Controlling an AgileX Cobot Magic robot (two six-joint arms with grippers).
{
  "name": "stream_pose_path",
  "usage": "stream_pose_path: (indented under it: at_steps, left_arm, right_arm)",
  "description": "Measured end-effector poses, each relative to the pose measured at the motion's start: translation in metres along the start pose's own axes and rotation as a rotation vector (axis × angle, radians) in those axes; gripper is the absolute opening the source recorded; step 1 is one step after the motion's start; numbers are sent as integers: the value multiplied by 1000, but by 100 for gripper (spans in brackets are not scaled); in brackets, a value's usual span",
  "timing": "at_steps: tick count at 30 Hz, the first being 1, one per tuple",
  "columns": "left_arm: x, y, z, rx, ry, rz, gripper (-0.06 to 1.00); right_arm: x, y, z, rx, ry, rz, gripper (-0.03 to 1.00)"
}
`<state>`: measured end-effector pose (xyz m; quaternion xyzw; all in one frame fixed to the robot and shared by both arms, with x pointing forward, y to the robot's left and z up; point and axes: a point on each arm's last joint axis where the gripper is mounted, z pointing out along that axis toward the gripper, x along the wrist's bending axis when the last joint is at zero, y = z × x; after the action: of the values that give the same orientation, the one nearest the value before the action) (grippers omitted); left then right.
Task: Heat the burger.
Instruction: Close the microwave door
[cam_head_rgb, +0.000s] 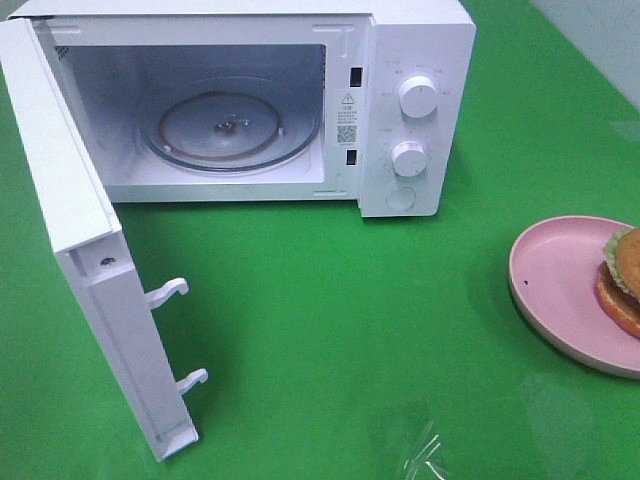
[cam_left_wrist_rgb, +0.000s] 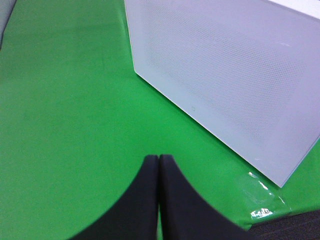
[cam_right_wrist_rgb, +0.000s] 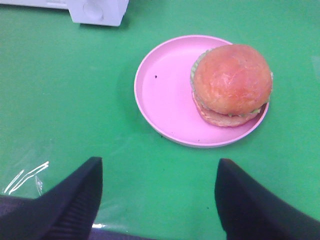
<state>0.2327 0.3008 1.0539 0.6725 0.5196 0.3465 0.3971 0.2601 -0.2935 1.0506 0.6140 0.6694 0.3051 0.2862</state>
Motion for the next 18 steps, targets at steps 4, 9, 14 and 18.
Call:
stream_pose_path:
  at_steps: [4, 9, 14, 18]
  left_arm:
    - [0, 0, 0, 0, 0, 0, 0]
    - [0, 1, 0, -8, 1, 0, 0]
    - [1, 20, -4, -173, 14, 0, 0]
    - [3, 37, 6, -222, 18, -1, 0]
  right_arm:
    - [1, -8, -12, -96, -6, -8, 63]
    - [2, -13, -18, -146, -9, -11, 63]
    - [2, -19, -24, -198, -12, -14, 63]
    - [2, -19, -24, -198, -12, -12, 63]
